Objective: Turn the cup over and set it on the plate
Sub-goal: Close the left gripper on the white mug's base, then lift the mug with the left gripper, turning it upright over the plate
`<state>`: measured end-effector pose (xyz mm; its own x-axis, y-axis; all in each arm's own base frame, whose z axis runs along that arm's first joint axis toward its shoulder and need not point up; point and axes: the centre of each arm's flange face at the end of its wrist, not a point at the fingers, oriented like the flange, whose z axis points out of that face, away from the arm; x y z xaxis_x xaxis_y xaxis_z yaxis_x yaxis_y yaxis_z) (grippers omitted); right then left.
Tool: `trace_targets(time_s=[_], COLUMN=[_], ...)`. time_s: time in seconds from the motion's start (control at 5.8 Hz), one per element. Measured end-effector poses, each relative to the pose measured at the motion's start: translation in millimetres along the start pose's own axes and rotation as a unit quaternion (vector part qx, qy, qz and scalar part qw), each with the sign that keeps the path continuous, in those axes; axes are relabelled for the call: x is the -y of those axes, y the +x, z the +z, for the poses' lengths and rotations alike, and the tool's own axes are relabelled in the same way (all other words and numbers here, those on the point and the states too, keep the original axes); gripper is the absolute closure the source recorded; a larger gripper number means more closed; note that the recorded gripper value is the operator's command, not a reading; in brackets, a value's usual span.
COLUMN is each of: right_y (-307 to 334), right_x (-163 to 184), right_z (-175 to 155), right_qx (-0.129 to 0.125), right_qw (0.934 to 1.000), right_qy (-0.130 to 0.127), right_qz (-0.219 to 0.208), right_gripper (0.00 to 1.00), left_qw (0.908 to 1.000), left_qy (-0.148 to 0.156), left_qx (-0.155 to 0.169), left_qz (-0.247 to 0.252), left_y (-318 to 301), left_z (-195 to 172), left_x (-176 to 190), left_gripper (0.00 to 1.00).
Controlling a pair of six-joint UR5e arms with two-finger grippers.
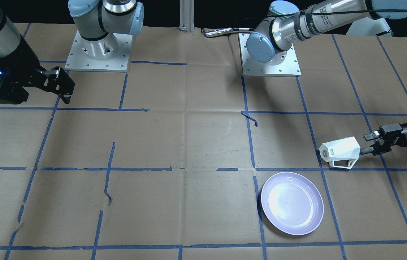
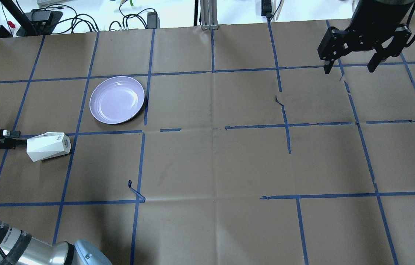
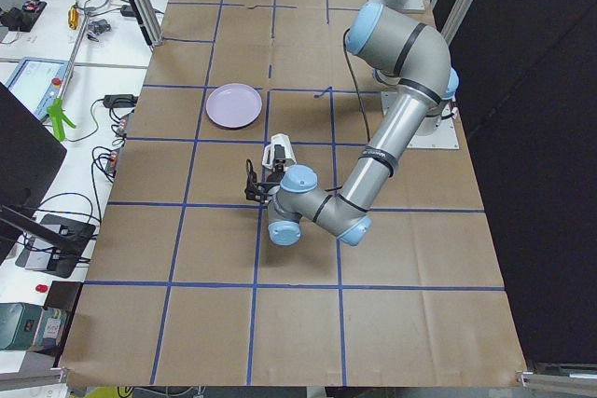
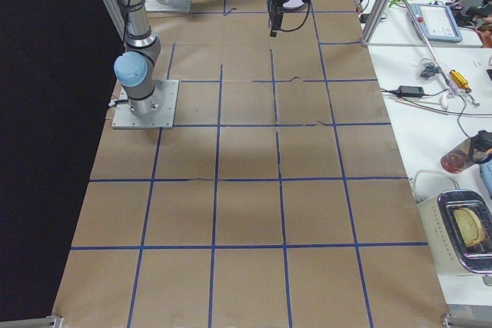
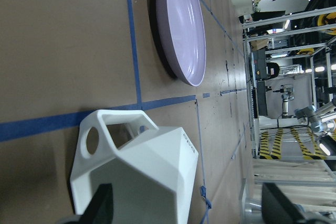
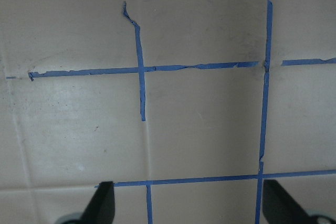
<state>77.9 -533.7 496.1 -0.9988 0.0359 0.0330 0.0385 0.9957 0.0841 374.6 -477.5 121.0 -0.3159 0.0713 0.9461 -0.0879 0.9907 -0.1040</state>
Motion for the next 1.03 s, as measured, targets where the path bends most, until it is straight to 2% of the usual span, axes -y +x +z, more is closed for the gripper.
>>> trace_targets(time_s=[0.17,0.52,0.69,0.86,1.03], right_y=[0,0,0,0,0], right_x=[0,0,0,0,0], right_z=[0,0,0,0,0], right_qx=[0.000,0.000,0.000,0.000,0.000], right_qw=[1.0000,1.0000,1.0000,1.0000,1.0000], right_qy=[0.000,0.000,0.000,0.000,0.000], right_qz=[0.000,0.000,0.000,0.000,0.000], right_gripper=[0.00,0.00,0.00,0.00,0.00], left_qw=[0.9992,0.9961,0.9950,0.9943,0.9939], left_qy=[0.007,0.036,0.044,0.046,0.046], left_qx=[-0.033,-0.069,-0.078,-0.084,-0.087], left_qz=[-0.022,-0.042,-0.044,-0.047,-0.049], left_y=[-10,-14,-15,-16,-16], left_z=[5,13,17,20,21], left_x=[-8,-9,-11,-13,-14], left_gripper=[0.01,0.49,0.62,0.86,1.00])
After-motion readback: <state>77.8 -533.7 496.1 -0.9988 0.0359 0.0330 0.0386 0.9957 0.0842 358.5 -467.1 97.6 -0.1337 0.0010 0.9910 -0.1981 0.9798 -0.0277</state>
